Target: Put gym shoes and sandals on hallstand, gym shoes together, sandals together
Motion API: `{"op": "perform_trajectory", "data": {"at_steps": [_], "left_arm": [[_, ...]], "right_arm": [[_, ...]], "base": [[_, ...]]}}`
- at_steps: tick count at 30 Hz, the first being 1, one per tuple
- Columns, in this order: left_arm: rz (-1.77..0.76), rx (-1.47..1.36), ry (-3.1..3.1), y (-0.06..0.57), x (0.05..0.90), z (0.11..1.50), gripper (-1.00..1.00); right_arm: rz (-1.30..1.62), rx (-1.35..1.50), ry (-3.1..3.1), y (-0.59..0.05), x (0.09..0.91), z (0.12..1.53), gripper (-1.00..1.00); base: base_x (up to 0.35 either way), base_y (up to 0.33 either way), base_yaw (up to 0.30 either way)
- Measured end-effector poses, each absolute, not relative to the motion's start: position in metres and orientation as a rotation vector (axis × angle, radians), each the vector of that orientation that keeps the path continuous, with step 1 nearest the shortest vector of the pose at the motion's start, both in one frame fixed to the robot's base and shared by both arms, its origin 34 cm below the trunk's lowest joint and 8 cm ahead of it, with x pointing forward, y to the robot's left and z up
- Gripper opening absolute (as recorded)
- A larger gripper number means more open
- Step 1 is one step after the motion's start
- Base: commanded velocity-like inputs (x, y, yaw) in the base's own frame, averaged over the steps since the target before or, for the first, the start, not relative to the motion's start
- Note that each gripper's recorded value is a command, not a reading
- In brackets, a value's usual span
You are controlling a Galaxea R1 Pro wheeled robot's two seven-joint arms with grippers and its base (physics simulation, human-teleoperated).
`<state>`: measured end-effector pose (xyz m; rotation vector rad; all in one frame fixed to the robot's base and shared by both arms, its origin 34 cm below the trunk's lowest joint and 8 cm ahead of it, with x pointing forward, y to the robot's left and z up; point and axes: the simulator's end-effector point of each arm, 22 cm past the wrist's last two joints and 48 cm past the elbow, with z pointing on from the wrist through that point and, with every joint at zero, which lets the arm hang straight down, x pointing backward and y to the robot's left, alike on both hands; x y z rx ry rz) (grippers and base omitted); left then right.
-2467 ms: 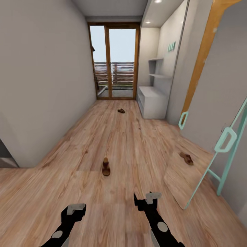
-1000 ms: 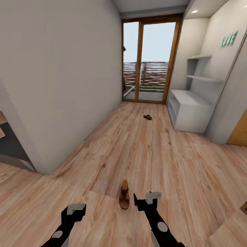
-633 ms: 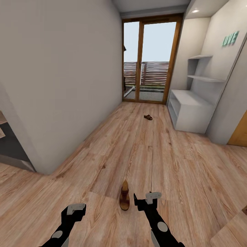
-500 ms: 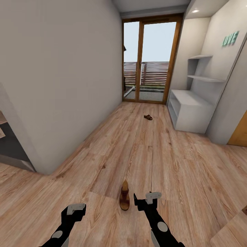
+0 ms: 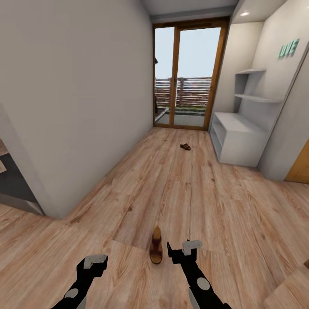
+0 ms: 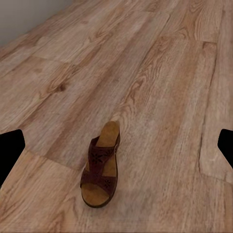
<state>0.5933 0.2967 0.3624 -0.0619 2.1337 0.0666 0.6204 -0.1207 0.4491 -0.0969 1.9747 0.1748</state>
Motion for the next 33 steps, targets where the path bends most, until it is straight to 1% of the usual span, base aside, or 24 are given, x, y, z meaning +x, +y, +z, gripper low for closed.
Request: {"op": "perform_trajectory", "data": {"at_steps": [18, 33], "left_arm": [[0.067, -0.062, 2.133, 0.2968, 0.5934, 0.3626, 1.0], [0.067, -0.062, 2.133, 0.2968, 0.5934, 0.3626, 1.0]], "right_arm": [[0.175, -0.097, 1.976, -0.1206, 0.6201, 0.4488, 1.0], [0.175, -0.097, 1.976, -0.1206, 0.6201, 0.4488, 1.0]], "base": [[0.176, 0.233, 0.0], [0.222, 0.249, 0.0]]}}
